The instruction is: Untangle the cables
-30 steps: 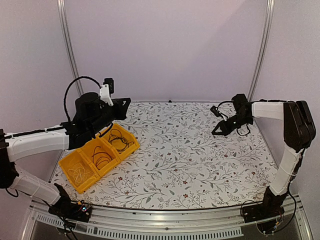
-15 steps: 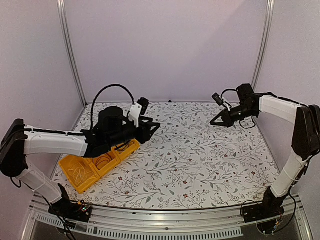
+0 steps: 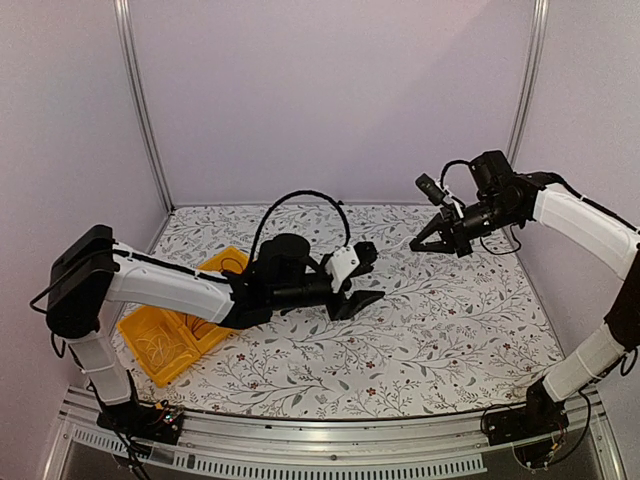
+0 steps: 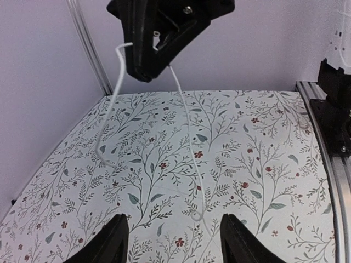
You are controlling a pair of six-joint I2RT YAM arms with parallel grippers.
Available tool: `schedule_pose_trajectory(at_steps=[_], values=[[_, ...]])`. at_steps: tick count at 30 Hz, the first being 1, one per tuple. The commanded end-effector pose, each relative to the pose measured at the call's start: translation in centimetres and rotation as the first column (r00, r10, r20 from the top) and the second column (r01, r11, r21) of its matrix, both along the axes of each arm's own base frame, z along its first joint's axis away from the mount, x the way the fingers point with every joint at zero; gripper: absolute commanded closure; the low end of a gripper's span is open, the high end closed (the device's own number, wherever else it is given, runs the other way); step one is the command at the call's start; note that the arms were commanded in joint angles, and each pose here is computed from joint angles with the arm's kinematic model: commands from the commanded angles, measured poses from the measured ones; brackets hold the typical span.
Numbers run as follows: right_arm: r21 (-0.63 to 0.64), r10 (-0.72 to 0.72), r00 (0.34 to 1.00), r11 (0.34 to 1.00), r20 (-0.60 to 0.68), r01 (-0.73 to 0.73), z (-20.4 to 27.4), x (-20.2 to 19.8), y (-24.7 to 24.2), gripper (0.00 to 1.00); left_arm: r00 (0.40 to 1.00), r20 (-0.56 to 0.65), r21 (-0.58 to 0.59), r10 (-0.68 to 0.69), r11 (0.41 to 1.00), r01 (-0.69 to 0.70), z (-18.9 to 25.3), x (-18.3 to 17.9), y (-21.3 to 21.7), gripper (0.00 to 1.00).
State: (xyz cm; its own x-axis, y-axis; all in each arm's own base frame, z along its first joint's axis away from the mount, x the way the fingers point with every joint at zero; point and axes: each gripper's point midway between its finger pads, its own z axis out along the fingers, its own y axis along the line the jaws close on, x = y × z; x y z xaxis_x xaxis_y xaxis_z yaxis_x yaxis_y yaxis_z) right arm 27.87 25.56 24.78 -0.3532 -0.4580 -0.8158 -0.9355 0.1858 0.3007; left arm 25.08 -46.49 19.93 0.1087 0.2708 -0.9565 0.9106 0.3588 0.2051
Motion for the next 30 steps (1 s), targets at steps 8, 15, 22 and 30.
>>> schedule_pose_trajectory(at_steps=[8, 15, 22, 30], values=[[0.064, 0.048, 0.997, 0.997, 0.058, -0.052, 3.7, -2.7, -0.1, 1.0, 0.984, 0.011, -0.049, -0.175, 0.983, 0.175, -1.0, -2.2, -5.4, 0.45], [0.07, 0.05, 0.996, 0.996, 0.068, -0.055, 3.9, -2.9, -0.1, 1.0, 0.976, 0.013, -0.079, -0.217, 0.973, 0.217, -0.7, -2.1, -7.1, 0.51], [0.074, 0.053, 0.995, 0.995, 0.085, -0.059, 4.0, -2.9, -0.1, 1.0, 0.986, -0.056, -0.074, -0.156, 0.986, 0.151, -1.7, -0.5, -7.3, 0.89], [0.057, -0.019, 0.968, 0.998, 0.248, 0.005, 0.0, -1.6, -1.4, 0.51, 0.99, -0.139, -0.018, -0.01, 1.0, 0.008, 0.2, 0.2, -3.6, 1.0]])
